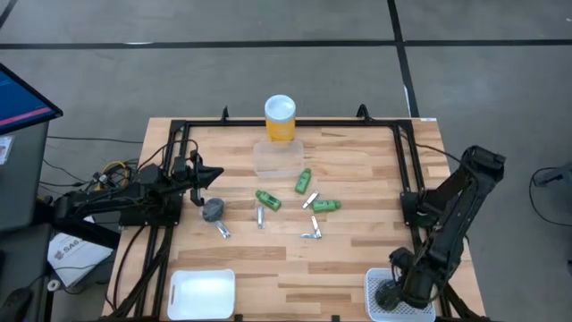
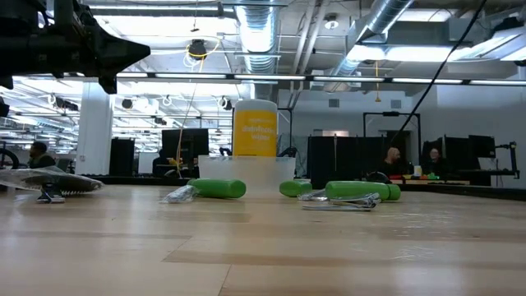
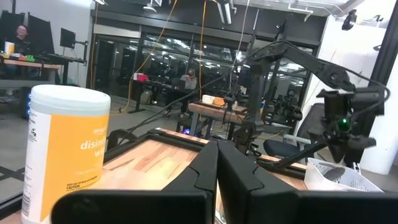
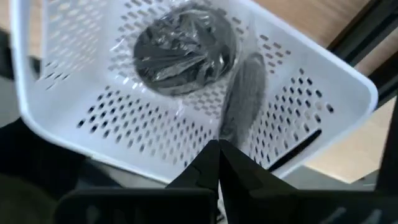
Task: Pick & Place Travel size toiletries
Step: Put the top black hairbrush into the right white bin, then put the black hairbrush into the right white bin
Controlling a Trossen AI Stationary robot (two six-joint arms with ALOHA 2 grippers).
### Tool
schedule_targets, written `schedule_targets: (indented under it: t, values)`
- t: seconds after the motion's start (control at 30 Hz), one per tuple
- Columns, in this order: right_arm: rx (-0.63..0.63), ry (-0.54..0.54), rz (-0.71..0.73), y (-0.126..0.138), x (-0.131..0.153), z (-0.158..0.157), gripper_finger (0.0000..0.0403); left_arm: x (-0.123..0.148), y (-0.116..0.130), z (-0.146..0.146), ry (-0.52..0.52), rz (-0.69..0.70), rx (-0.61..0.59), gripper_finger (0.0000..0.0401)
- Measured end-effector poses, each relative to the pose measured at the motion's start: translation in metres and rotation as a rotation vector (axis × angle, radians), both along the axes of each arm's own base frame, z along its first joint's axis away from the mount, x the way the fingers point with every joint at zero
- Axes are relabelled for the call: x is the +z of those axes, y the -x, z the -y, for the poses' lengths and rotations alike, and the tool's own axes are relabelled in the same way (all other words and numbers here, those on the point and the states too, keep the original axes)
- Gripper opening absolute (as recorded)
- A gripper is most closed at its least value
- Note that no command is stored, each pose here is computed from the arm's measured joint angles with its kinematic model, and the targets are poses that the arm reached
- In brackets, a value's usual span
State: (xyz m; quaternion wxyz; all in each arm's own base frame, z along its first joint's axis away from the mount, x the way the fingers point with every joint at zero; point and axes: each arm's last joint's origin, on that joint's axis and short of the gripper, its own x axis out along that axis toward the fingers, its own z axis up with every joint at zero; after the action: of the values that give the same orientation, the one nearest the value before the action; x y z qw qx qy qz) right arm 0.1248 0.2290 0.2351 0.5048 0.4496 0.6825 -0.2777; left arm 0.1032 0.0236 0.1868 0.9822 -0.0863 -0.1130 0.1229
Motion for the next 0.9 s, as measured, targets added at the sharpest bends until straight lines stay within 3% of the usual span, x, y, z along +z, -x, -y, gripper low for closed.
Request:
schedule_targets:
  t: [0.37, 0.77, 0.9]
  values:
    - [-0.002, 0.065, -0.029, -0.01, -0.012, 0.003, 0.0016, 0.0, 0.0, 0.0, 0.0, 0.004, 0.0, 0.0002]
    - [0.092, 0.016, 0.016, -0.02, -0.009, 0.008, 0.0183, 0.001, 0.0, 0.0, -0.001, 0.011, 0.0, 0.0002]
    - [0.129, -0.028, 0.081, -0.028, 0.006, 0.011, 0.0213, 0.002, 0.0, 0.0, 0.026, 0.029, -0.007, 0.0002]
